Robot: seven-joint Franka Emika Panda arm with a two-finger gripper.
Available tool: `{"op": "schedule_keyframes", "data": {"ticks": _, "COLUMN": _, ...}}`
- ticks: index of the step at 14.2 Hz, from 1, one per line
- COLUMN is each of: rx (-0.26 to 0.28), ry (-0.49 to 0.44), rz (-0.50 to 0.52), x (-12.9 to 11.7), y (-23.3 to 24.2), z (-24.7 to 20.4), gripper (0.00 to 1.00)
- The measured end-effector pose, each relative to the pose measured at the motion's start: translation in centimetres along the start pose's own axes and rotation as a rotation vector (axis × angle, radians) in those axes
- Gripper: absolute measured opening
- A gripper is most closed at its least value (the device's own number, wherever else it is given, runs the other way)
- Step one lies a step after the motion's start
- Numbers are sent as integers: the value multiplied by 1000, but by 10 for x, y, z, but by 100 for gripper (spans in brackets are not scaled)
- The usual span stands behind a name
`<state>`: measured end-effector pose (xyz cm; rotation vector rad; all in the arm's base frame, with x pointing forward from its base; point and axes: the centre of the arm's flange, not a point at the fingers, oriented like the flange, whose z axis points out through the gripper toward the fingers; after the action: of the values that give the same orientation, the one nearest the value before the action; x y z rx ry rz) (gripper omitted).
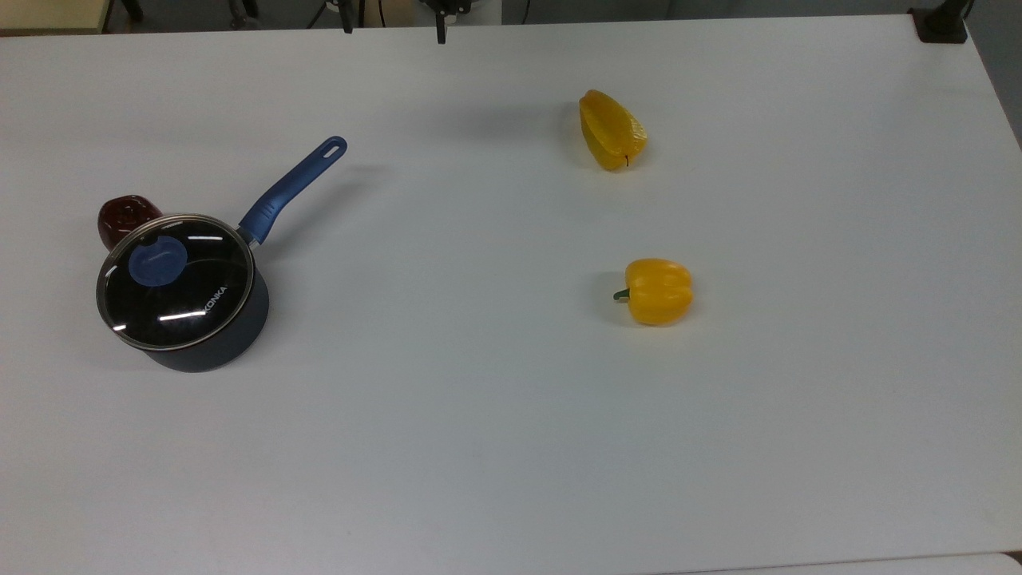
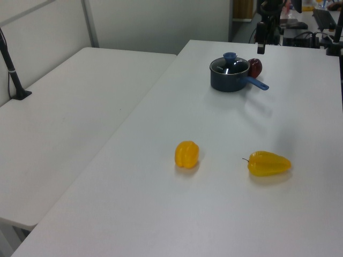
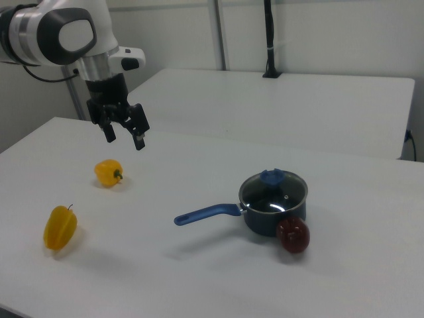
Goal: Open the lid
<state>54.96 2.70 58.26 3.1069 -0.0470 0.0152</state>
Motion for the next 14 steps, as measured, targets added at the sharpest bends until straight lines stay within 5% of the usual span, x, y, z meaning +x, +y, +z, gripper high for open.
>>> {"op": "schedule_keyframes", "data": {"ticks": 14, "rx": 1, "ry": 21, "rz": -8, "x": -2, "y": -4, "z": -11, "gripper": 100}}
